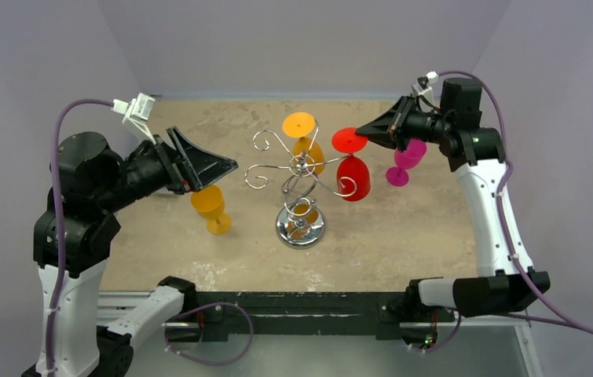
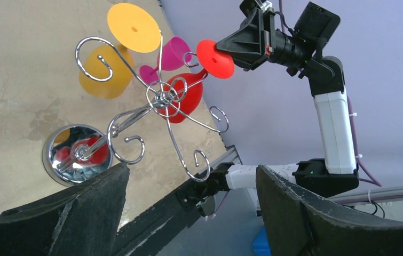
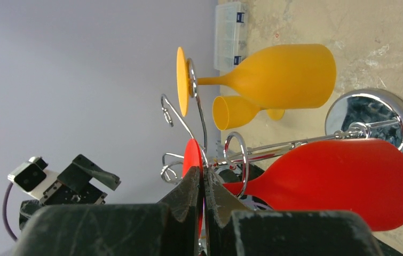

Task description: Take the wine glass off the wine glass rack

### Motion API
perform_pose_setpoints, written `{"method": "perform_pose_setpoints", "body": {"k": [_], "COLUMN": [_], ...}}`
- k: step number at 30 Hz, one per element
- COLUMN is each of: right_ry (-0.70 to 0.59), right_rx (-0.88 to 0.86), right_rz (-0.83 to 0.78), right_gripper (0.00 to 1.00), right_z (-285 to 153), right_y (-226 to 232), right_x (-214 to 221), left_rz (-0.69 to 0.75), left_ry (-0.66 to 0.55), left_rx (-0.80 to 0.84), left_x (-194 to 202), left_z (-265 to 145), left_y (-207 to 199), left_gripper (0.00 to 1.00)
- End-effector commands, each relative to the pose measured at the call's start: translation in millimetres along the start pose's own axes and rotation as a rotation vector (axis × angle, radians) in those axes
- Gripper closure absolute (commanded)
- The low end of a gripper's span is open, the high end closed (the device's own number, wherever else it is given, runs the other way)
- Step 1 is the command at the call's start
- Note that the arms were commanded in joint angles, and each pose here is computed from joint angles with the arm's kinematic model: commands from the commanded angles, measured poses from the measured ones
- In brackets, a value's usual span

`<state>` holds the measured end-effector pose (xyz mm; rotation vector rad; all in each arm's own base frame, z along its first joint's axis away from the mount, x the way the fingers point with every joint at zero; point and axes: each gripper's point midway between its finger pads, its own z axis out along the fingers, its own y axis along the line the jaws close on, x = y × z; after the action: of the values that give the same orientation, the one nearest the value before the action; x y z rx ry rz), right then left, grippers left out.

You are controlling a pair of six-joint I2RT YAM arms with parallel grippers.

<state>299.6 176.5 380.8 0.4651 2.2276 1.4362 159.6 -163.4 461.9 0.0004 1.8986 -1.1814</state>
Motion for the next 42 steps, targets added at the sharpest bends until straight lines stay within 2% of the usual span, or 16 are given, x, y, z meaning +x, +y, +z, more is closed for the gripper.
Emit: {"method": "perform_pose_setpoints", "body": {"k": [1,12,28,42], "right_ry": [-0.012,-0.006,0.050,-0.003], "right_rx": [-0.027,-0.068,-0.140,-0.134], "right_rz": [-0.021,0.028,0.032,-0.028], "right_gripper": [1.00,1.00,1.00,1.00], "right_z": [-11.3,-5.0,20.5,38.8], "right_y": [8.0,7.3,34.2,33.0], "right_x": [7.1,7.1,12.1,-16.5], "left_rz": [0.005,-0.005,0.008,0.015], "left_ry": [-0.009,-0.027,-0.036,-0.021], "left_rx": [0.036,0.064,0.042,0.037], "left_x": [-7.6,-12.2,-5.6,-3.3], "left_z": [5.6,8.0,-1.9,0.5], "left_y": [-6.3,-11.3,-8.5,-5.0], "left_gripper": [0.14,0.14,0.14,0.14]}}
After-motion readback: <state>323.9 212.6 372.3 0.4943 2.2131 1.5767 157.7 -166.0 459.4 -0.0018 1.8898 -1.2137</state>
